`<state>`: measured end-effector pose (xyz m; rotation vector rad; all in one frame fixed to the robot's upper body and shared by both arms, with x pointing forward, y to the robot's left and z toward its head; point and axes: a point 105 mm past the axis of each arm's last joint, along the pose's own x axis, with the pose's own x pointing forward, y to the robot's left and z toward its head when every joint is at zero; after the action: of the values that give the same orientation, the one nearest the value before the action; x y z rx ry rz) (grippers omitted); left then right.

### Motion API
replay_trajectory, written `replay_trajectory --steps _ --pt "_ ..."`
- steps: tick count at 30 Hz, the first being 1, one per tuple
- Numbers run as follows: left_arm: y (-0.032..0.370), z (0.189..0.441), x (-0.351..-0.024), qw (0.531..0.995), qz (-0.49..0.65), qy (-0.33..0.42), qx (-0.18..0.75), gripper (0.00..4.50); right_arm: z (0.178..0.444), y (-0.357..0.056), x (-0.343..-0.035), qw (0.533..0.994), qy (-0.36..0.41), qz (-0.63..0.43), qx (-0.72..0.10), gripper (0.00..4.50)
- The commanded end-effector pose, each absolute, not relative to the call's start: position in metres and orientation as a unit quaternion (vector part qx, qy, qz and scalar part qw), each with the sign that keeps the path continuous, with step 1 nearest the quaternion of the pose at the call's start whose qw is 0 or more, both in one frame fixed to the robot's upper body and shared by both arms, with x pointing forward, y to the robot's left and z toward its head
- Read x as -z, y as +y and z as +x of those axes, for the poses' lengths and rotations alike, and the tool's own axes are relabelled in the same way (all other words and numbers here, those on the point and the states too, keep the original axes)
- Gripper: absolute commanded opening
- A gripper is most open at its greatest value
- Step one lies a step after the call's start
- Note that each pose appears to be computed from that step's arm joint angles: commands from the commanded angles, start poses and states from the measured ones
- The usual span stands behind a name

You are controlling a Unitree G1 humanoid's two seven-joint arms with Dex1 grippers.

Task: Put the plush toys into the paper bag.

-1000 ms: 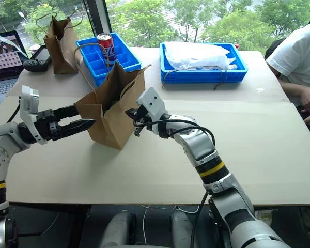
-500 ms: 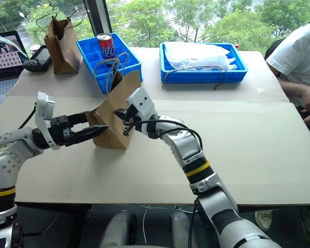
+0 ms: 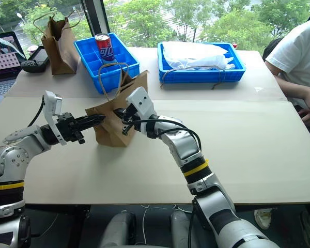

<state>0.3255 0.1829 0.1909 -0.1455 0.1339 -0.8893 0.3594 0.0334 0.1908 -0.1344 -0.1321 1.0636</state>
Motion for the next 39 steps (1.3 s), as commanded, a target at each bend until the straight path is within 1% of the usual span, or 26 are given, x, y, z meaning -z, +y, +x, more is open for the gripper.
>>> replay_trajectory --steps 1,4,9,11,13,15,16,19,23,26,29,33,35,36,39 --pt "0.183 0.33 -0.207 0.891 -0.044 0.041 0.449 0.02 0.355 0.006 -0.196 0.868 -0.06 -0.076 -0.488 0.0" --pt "0.182 0.333 -0.213 0.881 -0.023 0.034 0.472 0.02 0.345 -0.024 -0.184 0.876 -0.022 -0.098 -0.472 0.0" --pt "0.172 0.341 -0.228 0.833 0.034 0.005 0.553 0.02 0.316 -0.112 -0.161 0.902 0.074 -0.132 -0.405 0.0" --pt "0.166 0.34 -0.231 0.806 0.052 -0.002 0.59 0.02 0.304 -0.144 -0.156 0.909 0.108 -0.147 -0.374 0.0" --pt "0.157 0.335 -0.232 0.758 0.079 -0.007 0.648 0.02 0.294 -0.181 -0.156 0.919 0.137 -0.171 -0.328 0.0" --pt "0.148 0.33 -0.23 0.714 0.1 -0.004 0.693 0.02 0.286 -0.207 -0.159 0.928 0.149 -0.179 -0.291 0.0" --pt "0.143 0.329 -0.223 0.697 0.131 0.008 0.705 0.02 0.282 -0.218 -0.159 0.931 0.156 -0.185 -0.275 0.0" --pt "0.134 0.331 -0.211 0.663 0.191 0.029 0.723 0.02 0.272 -0.237 -0.16 0.935 0.167 -0.191 -0.246 0.0" --pt "0.116 0.334 -0.225 0.631 0.207 0.007 0.747 0.02 0.26 -0.251 -0.158 0.94 0.179 -0.191 -0.22 0.0" --pt "0.112 0.338 -0.219 0.616 0.237 0.016 0.751 0.02 0.255 -0.253 -0.158 0.943 0.179 -0.187 -0.21 0.0" --pt "0.113 0.343 -0.21 0.616 0.245 0.032 0.748 0.02 0.251 -0.252 -0.158 0.944 0.178 -0.185 -0.206 0.0" --pt "0.116 0.349 -0.211 0.627 0.238 0.028 0.741 0.02 0.249 -0.249 -0.158 0.945 0.177 -0.183 -0.206 0.0" --pt "0.119 0.351 -0.212 0.637 0.227 0.032 0.736 0.59 0.251 -0.247 -0.159 0.945 0.175 -0.181 -0.209 0.0" --pt "0.121 0.352 -0.211 0.641 0.223 0.042 0.733 0.8 0.252 -0.247 -0.16 0.945 0.174 -0.181 -0.21 0.0" --pt "0.127 0.353 -0.208 0.649 0.216 0.064 0.727 1.83 0.256 -0.247 -0.161 0.944 0.173 -0.182 -0.215 0.0"
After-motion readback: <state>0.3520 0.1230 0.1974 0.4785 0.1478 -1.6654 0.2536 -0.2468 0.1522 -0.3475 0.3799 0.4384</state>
